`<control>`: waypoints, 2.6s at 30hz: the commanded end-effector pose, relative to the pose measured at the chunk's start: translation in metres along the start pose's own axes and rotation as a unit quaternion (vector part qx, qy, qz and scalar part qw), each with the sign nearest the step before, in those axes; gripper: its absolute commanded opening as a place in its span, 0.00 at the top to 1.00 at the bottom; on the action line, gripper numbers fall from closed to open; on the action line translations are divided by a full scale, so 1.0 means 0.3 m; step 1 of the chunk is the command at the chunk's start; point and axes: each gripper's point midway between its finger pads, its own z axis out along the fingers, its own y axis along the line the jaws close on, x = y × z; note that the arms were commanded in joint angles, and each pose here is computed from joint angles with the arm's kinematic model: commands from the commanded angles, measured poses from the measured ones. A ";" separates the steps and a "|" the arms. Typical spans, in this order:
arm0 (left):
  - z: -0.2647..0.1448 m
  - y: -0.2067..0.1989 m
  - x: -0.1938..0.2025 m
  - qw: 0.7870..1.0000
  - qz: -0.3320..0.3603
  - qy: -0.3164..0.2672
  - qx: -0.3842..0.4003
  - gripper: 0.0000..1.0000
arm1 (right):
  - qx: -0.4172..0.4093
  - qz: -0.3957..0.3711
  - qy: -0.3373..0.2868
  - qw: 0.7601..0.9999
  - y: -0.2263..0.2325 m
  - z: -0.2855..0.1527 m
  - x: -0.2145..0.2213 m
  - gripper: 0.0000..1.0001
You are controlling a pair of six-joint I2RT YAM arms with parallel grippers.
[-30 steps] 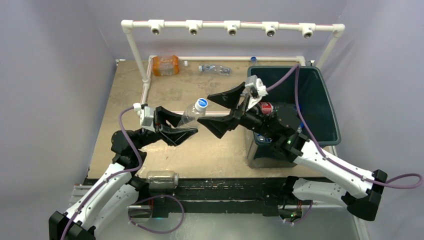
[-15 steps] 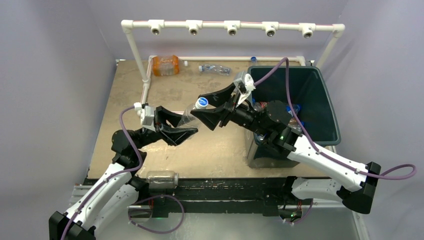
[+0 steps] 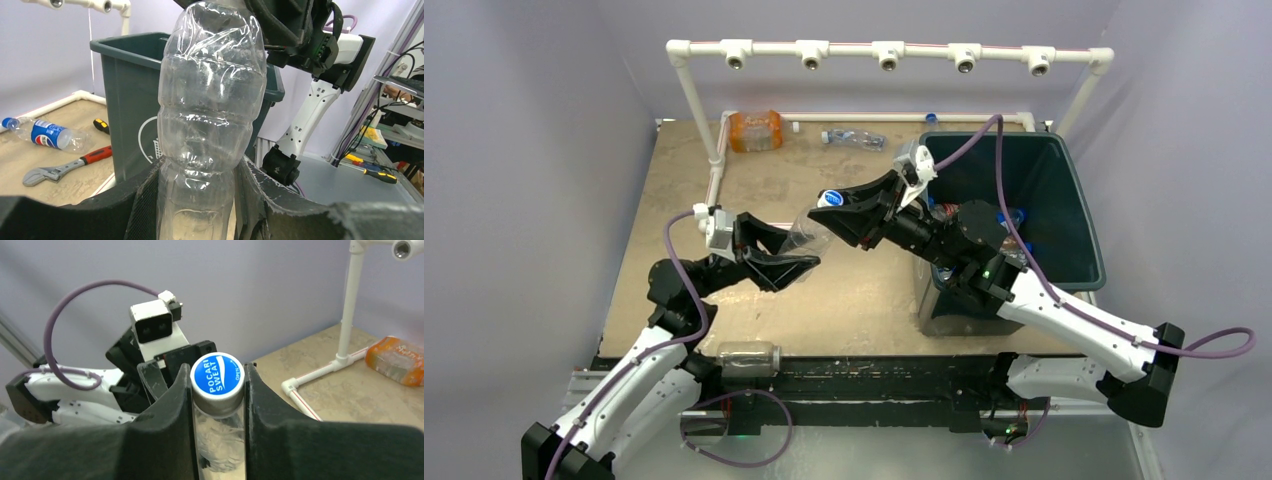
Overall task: Put the plastic bottles in the bin
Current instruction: Place the plastic bottle in the trash bin.
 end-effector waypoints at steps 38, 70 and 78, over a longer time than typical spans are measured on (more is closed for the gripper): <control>-0.081 0.161 -0.132 0.976 0.062 -0.042 -0.205 0.01 | 0.596 -0.228 -0.054 0.768 -0.448 -0.609 -0.584 1.00; -0.076 0.192 -0.100 0.974 0.047 -0.026 -0.219 0.01 | 0.610 -0.070 0.056 0.787 -0.598 -0.744 -0.165 0.10; -0.078 0.200 -0.096 0.973 0.047 -0.022 -0.225 0.01 | 0.452 -0.041 0.036 0.890 -0.424 -0.548 -0.333 0.01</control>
